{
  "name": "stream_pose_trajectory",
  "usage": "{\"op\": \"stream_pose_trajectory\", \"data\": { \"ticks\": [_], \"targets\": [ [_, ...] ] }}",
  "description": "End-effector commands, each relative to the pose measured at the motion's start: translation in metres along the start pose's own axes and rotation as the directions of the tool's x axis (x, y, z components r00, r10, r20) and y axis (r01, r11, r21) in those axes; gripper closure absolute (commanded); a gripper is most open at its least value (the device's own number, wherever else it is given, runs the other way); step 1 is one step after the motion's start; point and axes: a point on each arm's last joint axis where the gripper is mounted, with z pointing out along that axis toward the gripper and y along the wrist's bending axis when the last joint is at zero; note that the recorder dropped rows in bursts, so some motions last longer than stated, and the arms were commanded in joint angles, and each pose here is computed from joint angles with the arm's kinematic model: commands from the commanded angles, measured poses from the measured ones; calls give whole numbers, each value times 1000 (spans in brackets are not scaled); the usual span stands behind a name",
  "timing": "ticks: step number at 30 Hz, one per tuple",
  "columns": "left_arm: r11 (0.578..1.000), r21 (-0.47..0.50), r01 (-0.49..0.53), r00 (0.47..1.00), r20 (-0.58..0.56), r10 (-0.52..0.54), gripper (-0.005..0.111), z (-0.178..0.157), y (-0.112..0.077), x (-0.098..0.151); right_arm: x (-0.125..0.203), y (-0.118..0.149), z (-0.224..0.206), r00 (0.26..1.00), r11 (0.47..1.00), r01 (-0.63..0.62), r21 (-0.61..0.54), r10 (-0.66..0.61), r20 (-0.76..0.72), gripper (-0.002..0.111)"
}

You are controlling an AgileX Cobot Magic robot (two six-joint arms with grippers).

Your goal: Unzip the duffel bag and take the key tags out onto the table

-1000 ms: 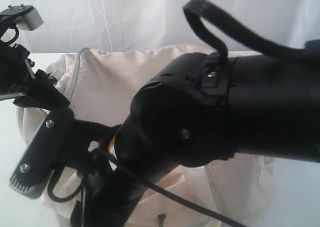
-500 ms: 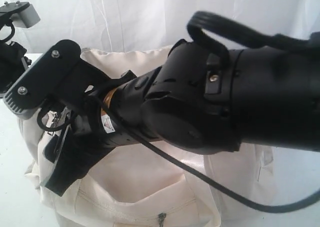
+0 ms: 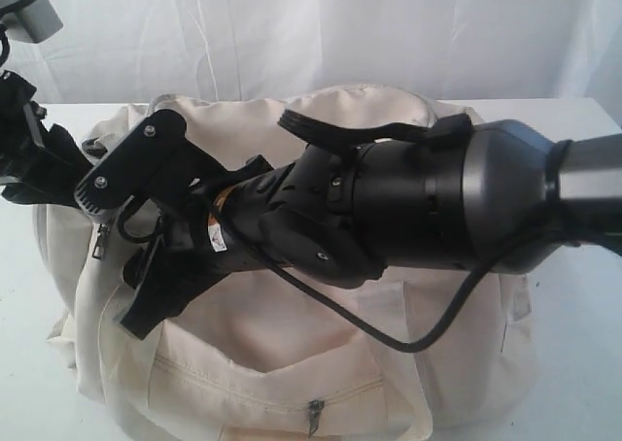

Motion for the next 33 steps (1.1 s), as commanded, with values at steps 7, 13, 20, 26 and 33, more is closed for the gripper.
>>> {"op": "stream_pose_trajectory", "data": {
  "ticks": [7, 13, 20, 26, 33],
  "targets": [
    [1000, 24, 13, 1000, 10, -13, 107, -1, -2, -2, 9, -3, -1, 995, 1000, -6, 9, 7, -101, 108],
    [999, -1, 32, 999, 14, -32, 107, 16, 11, -7, 10, 12, -2, 990, 1000, 22, -21, -25, -136, 108],
    [997, -67, 43, 995, 93, -36, 107, 19, 20, -15, 9, 24, -3, 989, 998, 47, -48, -53, -135, 108],
    [994, -87, 60, 993, 104, -51, 107, 29, 28, -18, 9, 24, -3, 989, 998, 47, -48, -53, -135, 108],
    [987, -128, 93, 984, 164, -71, 107, 39, 40, -25, 10, 24, -3, 987, 998, 47, -47, -54, -152, 108]
  ]
}}
